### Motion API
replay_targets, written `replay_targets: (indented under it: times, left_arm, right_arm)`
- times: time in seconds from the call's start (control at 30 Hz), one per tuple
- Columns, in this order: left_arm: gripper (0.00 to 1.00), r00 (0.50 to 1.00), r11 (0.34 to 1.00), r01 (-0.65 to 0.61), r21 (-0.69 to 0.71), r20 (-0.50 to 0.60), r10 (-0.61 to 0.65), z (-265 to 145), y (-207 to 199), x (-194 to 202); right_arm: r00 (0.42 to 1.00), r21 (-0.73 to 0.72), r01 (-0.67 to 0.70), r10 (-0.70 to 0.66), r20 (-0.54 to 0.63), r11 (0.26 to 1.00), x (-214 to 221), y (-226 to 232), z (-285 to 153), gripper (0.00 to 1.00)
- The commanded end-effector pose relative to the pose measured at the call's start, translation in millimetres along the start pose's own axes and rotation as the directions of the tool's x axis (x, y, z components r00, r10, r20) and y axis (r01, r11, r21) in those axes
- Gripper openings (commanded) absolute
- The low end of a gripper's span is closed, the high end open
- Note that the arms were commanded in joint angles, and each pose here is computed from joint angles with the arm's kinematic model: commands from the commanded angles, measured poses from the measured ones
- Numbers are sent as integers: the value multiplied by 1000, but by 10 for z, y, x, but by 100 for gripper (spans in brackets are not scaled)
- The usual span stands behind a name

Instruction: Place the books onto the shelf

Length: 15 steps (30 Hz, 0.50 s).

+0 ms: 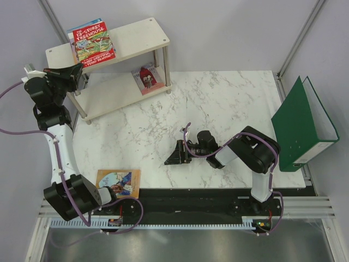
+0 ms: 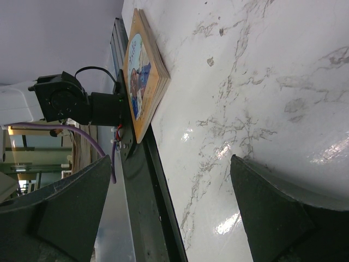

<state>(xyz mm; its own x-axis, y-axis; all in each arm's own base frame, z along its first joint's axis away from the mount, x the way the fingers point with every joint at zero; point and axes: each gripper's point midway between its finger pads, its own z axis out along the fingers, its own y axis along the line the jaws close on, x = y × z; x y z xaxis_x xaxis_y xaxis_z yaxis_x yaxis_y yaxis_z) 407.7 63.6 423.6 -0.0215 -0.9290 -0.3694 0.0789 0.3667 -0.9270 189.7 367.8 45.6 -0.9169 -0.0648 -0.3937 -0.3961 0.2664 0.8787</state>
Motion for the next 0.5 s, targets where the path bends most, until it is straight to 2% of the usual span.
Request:
replay_targets:
  times: [0.0, 0.47]
  left_arm:
    - [2, 998, 991, -38, 126, 63, 30, -174, -470, -102]
    - [2, 987, 979, -14, 205, 159, -19, -41, -683, -382]
  right_arm:
    - [966, 284, -183, 226, -127, 941, 724, -756, -183, 98]
    - [965, 283, -185, 228, -128, 941, 727, -756, -182, 98]
